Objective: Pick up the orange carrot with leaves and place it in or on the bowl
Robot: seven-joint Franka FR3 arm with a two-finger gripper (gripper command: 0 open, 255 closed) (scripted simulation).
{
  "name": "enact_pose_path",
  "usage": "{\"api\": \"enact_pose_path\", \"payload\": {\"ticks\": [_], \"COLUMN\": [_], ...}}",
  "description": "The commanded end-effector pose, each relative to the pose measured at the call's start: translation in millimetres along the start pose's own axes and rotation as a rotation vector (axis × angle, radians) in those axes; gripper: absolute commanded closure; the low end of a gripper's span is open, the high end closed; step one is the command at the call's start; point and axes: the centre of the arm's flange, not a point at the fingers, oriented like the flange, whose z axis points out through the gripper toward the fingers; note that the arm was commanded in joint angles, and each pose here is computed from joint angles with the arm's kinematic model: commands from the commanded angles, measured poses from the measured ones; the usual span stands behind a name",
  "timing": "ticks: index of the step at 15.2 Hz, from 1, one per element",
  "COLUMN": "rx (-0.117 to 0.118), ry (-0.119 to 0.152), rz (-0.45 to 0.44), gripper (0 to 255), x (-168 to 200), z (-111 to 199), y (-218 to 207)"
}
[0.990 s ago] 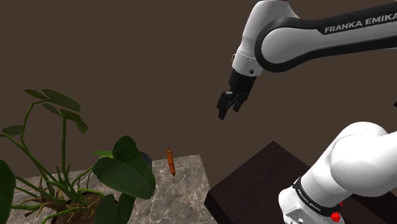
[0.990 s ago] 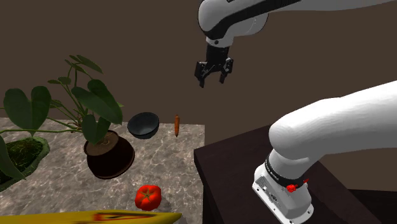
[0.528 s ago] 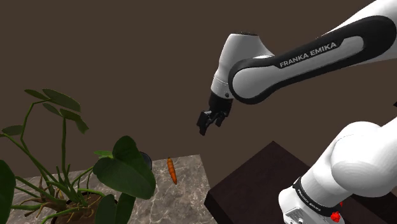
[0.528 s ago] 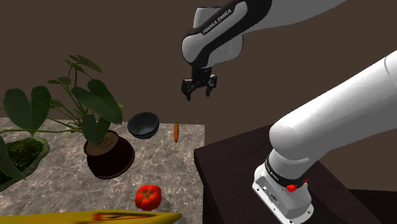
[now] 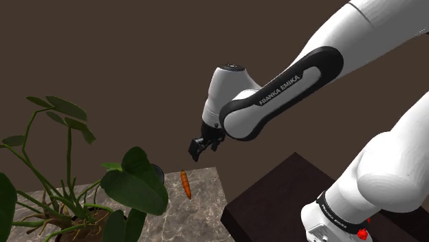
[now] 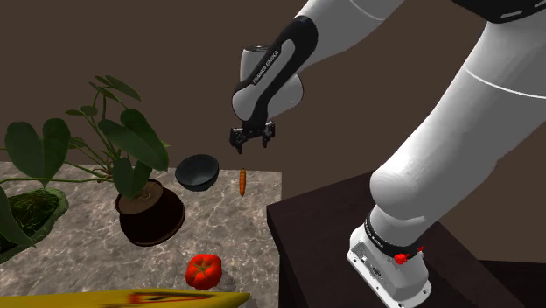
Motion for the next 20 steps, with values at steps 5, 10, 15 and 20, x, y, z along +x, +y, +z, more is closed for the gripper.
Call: {"api": "enact_pose_path", "payload": {"ticks": [5,10,15,20], "rx": [0.004,0.004,0.004,0.004], "ry": [0.019,0.019,0.019,0.019], "rz": [0.002,0.002,0.002,0.002], "gripper": [0,0,0,0], "x": [21,22,22,22], "z": [65,88,107,107], "y": [-35,-36,-36,-36]}}
